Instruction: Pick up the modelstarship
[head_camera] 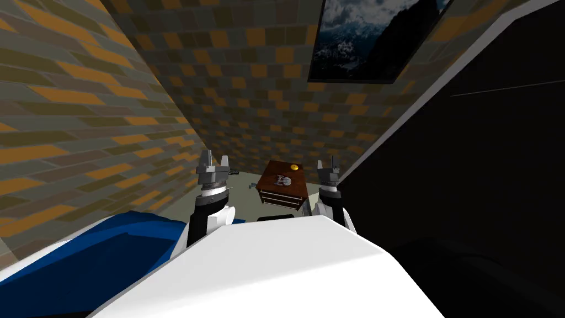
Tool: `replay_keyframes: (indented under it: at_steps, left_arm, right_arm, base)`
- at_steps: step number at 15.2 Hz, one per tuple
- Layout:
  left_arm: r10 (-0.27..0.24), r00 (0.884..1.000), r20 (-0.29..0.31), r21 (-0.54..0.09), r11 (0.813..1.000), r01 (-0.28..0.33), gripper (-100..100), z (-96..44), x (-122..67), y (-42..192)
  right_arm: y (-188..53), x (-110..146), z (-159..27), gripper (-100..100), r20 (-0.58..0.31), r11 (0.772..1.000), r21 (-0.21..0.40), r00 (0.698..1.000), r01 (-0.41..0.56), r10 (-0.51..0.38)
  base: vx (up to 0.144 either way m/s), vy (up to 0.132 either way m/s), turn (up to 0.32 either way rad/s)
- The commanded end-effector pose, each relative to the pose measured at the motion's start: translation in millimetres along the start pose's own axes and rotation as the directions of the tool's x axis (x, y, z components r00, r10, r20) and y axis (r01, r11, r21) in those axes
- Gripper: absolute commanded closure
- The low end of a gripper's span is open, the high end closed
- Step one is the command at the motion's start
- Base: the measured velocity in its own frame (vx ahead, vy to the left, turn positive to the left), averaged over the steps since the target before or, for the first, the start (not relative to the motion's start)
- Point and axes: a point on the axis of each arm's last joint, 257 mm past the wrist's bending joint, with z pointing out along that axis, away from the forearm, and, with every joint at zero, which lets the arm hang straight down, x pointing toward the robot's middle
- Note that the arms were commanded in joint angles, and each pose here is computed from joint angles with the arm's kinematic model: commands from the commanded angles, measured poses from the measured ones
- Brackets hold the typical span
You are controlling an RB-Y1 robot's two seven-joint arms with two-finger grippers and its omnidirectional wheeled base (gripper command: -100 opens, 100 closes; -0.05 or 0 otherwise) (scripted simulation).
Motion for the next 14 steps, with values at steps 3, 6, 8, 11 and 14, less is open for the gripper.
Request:
replay_keyframes:
  at_steps: [3, 6, 8, 11, 14]
  left_arm:
    - [0.000, 1.000, 0.000, 0.000, 1.000, 0.000, 0, 0.0, 0.1, 0.0]
    - [0.000, 1.000, 0.000, 0.000, 1.000, 0.000, 0, 0.0, 0.0, 0.0]
    - [0.000, 1.000, 0.000, 0.000, 1.000, 0.000, 0, 0.1, 0.1, 0.0]
    - [0.000, 1.000, 0.000, 0.000, 1.000, 0.000, 0, 0.0, 0.0, 0.0]
    - [0.000, 1.000, 0.000, 0.000, 1.000, 0.000, 0, 0.0, 0.0, 0.0]
  right_arm:
    - [-35.4, 12.0, -12.0, -100, -0.096, 0.991, 0.081, 0.990, 0.107, -0.099]
    - [-64.2, 18.2, -24.8, -100, -0.169, 0.971, 0.138, 0.971, 0.195, -0.171]
    - [-81.0, 20.6, -33.4, -100, -0.213, 0.954, 0.166, 0.954, 0.248, -0.211]
    - [-117.5, 23.5, -55.6, -100, -0.315, 0.904, 0.216, 0.903, 0.369, -0.293]
    - [-138.1, 23.1, -70.1, -100, -0.373, 0.869, 0.237, 0.866, 0.435, -0.332]
  base:
    - [0.010, -0.002, 0.289]
    - [0.015, -0.009, 0.246]
    - [0.022, -0.010, 0.393]
    - [0.017, -0.012, 0.297]
    - [0.014, -0.010, 0.292]
